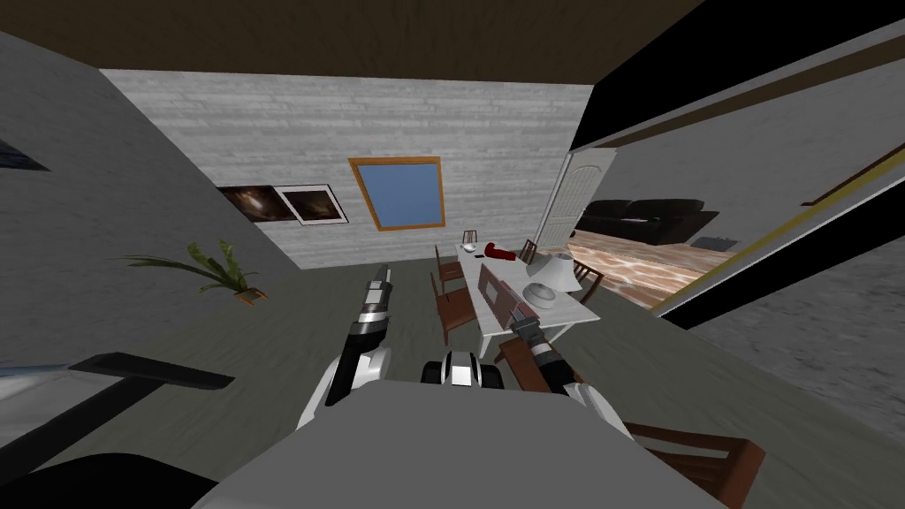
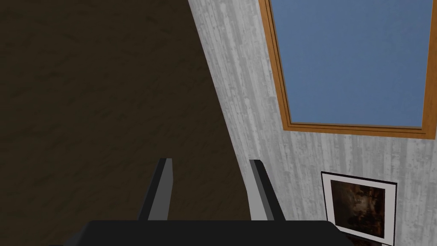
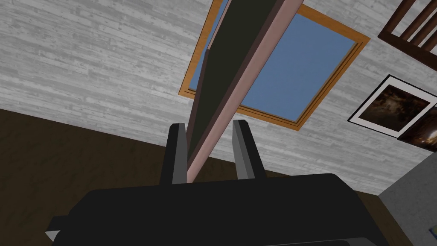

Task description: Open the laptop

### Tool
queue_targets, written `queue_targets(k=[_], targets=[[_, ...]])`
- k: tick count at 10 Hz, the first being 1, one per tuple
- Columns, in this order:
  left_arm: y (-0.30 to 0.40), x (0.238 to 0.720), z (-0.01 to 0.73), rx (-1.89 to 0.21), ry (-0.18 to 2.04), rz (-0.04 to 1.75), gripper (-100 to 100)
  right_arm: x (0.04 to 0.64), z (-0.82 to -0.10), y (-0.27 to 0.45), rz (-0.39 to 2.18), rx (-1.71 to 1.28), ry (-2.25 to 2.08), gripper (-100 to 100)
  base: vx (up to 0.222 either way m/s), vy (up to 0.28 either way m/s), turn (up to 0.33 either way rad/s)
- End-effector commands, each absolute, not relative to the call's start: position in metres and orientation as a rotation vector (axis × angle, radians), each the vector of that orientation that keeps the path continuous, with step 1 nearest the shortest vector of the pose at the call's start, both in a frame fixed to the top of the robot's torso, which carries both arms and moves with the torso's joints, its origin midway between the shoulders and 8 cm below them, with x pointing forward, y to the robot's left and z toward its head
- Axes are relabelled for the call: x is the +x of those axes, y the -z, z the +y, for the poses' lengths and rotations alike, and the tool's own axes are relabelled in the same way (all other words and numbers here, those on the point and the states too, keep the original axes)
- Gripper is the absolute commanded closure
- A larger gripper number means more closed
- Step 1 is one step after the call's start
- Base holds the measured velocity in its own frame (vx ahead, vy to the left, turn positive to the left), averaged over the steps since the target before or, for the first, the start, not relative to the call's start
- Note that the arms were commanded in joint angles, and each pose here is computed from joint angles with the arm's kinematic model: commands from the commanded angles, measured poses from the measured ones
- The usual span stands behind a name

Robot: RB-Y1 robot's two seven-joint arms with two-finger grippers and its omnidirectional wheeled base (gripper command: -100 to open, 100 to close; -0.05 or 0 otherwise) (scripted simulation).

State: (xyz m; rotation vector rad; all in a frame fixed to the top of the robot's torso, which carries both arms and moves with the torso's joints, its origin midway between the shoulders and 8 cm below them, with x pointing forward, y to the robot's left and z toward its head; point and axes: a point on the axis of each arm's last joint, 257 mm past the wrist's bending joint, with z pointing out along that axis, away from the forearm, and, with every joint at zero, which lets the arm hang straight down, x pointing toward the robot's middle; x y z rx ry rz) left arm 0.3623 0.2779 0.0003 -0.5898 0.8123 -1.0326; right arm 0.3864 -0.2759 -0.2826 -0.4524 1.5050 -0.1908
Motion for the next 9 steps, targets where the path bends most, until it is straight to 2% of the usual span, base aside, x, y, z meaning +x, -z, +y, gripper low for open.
queue_targets(k=[1, 3, 9], targets=[[0.0, 0.362, 0.278, -0.59, 1.033, 0.812, 0, 0.4, -0.292, 0.291, 1.518, -0.406, 0.192, 100, -0.109, -0.051, 0.145], [0.0, 0.362, 0.278, -0.59, 1.033, 0.812, 0, 0.415, -0.307, 0.294, 1.519, -0.36, 0.196, 100, -0.134, -0.068, 0.195], [0.0, 0.362, 0.278, -0.59, 1.033, 0.812, 0, 0.443, -0.338, 0.303, 1.533, -0.254, 0.196, 100, -0.076, -0.03, 0.104]])
